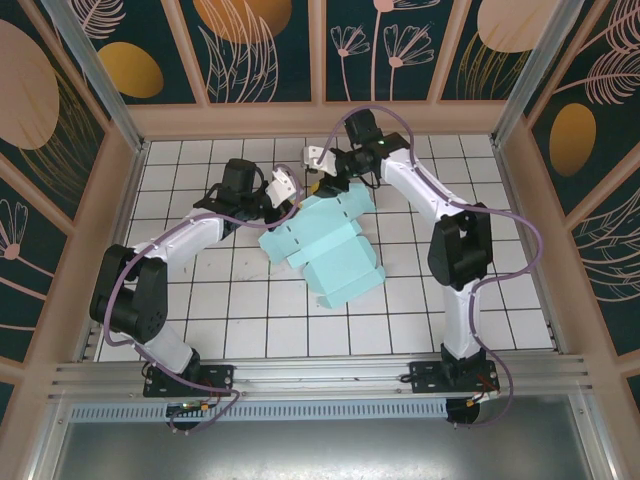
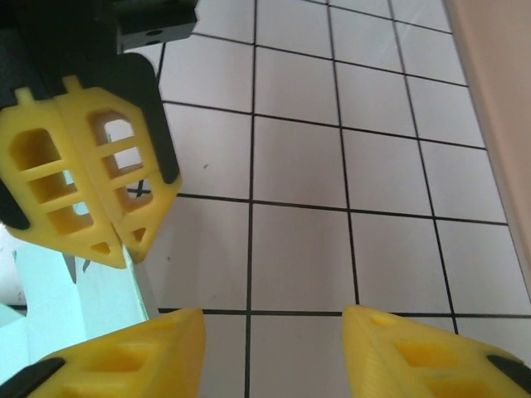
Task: Fold the paper box
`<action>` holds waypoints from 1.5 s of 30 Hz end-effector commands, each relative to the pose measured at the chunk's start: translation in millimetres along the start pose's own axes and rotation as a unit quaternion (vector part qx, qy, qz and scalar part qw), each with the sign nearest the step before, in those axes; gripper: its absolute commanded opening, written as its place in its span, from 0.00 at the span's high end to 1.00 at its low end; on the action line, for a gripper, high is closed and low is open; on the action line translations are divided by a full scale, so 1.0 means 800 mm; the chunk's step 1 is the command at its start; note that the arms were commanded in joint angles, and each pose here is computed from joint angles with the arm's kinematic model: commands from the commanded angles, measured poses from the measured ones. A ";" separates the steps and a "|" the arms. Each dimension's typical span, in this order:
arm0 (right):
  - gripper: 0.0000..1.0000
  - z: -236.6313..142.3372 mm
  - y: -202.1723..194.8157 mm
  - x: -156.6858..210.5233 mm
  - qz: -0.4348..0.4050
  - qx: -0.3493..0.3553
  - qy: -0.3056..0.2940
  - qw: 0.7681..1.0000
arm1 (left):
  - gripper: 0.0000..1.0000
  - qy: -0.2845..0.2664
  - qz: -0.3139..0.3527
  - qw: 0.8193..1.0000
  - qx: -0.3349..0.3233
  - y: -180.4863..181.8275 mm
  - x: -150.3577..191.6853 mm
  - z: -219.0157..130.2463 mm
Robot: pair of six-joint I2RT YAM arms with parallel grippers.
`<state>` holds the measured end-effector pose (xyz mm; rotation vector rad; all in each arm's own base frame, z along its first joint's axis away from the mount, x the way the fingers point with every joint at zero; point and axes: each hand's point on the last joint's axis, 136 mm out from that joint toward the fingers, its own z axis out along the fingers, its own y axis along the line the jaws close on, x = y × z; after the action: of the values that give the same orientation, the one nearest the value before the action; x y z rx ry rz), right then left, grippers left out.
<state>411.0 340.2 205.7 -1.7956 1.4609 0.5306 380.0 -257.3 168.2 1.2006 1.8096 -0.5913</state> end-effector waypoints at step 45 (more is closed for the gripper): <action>1.00 -0.068 0.006 -0.004 0.110 0.015 -0.087 0.990 | 0.01 -0.124 -0.032 0.991 -0.048 0.008 -0.077 -0.046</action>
<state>384.1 302.5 185.9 -1.7259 1.6325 0.7455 383.0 -259.2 193.7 1.0868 1.7429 -0.6174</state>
